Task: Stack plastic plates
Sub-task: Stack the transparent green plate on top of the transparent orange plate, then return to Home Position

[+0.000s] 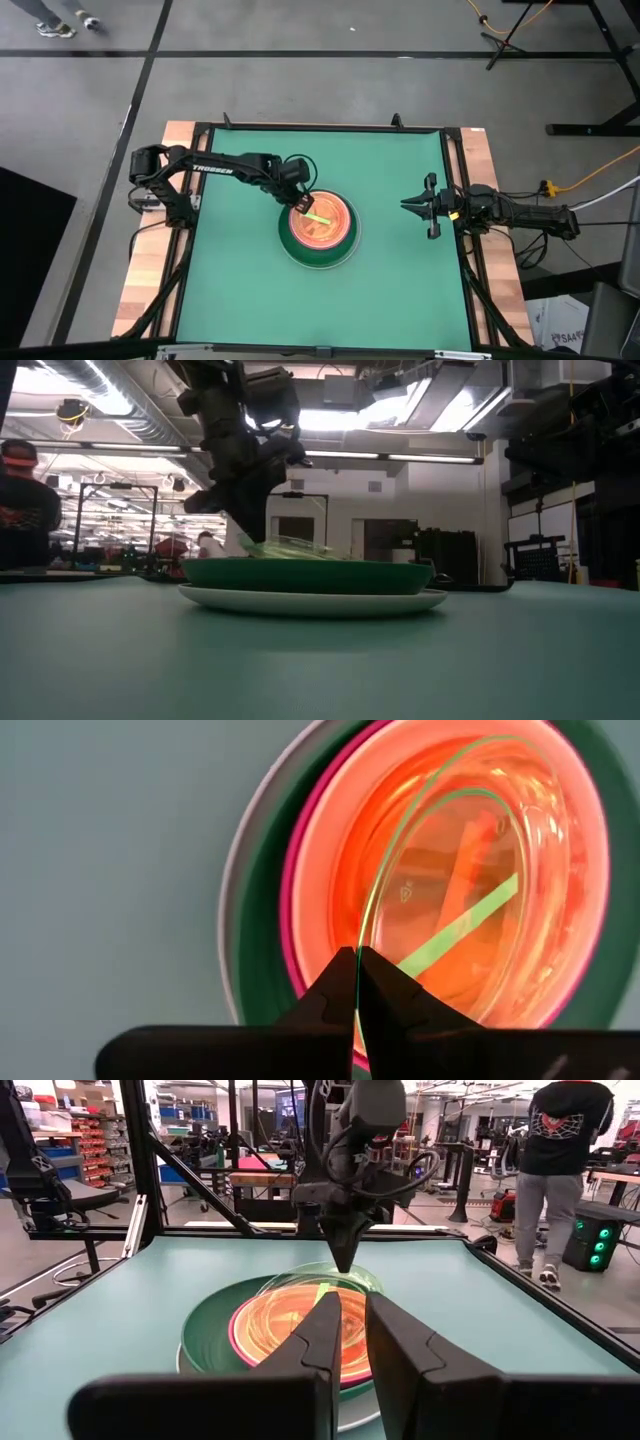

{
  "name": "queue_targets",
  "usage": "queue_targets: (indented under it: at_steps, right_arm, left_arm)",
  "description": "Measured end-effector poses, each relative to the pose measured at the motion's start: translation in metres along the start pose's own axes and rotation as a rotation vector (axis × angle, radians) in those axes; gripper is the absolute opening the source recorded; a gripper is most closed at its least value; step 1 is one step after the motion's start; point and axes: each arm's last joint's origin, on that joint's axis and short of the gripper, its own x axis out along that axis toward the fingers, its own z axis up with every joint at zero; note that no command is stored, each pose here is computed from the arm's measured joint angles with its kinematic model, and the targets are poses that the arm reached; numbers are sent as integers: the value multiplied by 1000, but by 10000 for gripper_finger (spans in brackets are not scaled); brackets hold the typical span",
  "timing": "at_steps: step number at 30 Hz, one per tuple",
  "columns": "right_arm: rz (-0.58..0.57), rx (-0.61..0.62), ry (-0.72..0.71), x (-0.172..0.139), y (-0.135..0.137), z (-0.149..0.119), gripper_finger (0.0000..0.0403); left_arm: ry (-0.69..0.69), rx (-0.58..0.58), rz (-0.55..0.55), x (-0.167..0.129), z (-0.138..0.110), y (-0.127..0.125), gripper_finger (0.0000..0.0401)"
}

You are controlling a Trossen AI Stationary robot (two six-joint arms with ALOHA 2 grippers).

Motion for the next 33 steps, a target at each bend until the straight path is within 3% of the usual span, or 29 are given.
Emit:
queue_targets:
  at_steps: [16, 27, 33]
  right_arm:
    - [0, 0, 0, 0, 0, 0, 40]
    - [-1, 0, 0, 0, 0, 0, 40]
    - [-1, 0, 0, 0, 0, 0, 40]
  left_arm:
    - [-48, 12, 45, 0, -1, -1, 3]
    - [-74, 14, 68, 0, -1, 0, 71]
    - [-68, 15, 64, 0, -1, 0, 81]
